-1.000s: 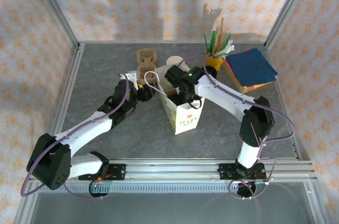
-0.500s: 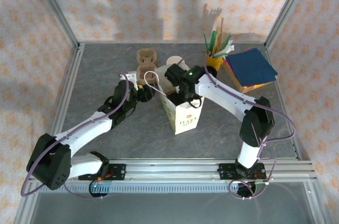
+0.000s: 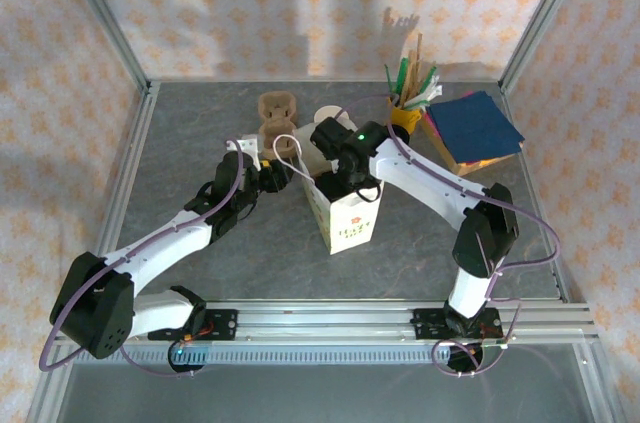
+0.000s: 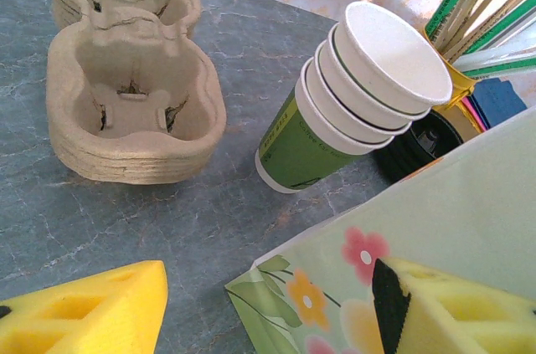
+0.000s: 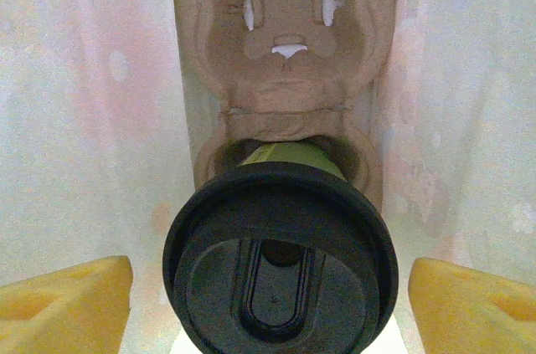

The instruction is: Pack the takeout coffee

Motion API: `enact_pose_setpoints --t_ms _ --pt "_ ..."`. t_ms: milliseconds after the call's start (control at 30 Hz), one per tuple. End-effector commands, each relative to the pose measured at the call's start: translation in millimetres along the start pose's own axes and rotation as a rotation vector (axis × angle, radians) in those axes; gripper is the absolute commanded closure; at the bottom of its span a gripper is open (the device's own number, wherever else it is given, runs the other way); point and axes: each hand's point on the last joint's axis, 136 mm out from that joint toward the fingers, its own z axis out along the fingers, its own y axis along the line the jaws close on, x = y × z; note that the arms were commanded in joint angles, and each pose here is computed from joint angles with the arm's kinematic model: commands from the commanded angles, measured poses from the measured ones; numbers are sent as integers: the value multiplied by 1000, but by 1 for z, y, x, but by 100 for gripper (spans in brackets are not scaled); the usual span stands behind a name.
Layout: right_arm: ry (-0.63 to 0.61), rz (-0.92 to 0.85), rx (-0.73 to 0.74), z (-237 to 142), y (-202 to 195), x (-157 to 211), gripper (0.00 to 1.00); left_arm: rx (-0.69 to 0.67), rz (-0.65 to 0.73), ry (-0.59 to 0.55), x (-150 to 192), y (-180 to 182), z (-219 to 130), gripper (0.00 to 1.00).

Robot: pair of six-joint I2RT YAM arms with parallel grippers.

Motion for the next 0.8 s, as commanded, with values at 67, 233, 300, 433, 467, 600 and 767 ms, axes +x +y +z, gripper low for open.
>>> enact_pose_setpoints --t_ms 67,233,300,433,467,600,767 --pt "-48 -4 11 -21 -5 -5 16 1 17 -19 -7 -4 -2 32" --pt "-58 -4 7 -25 -4 -7 15 2 16 -16 -6 -4 -1 32" --pt "-62 -5 3 -27 -3 -8 15 3 16 -17 -7 -5 -1 32" --pt "-74 -7 -3 -31 -2 -9 16 4 16 -17 -7 -5 -1 32" --pt "-78 -6 -11 -32 -1 -10 16 3 16 -16 -7 -5 -1 32" --pt "-99 -8 -36 -37 3 -13 16 1 16 -17 -7 -5 -2 32" --pt "-129 -9 -55 -45 6 -16 16 -1 17 -17 -7 -4 -3 32"
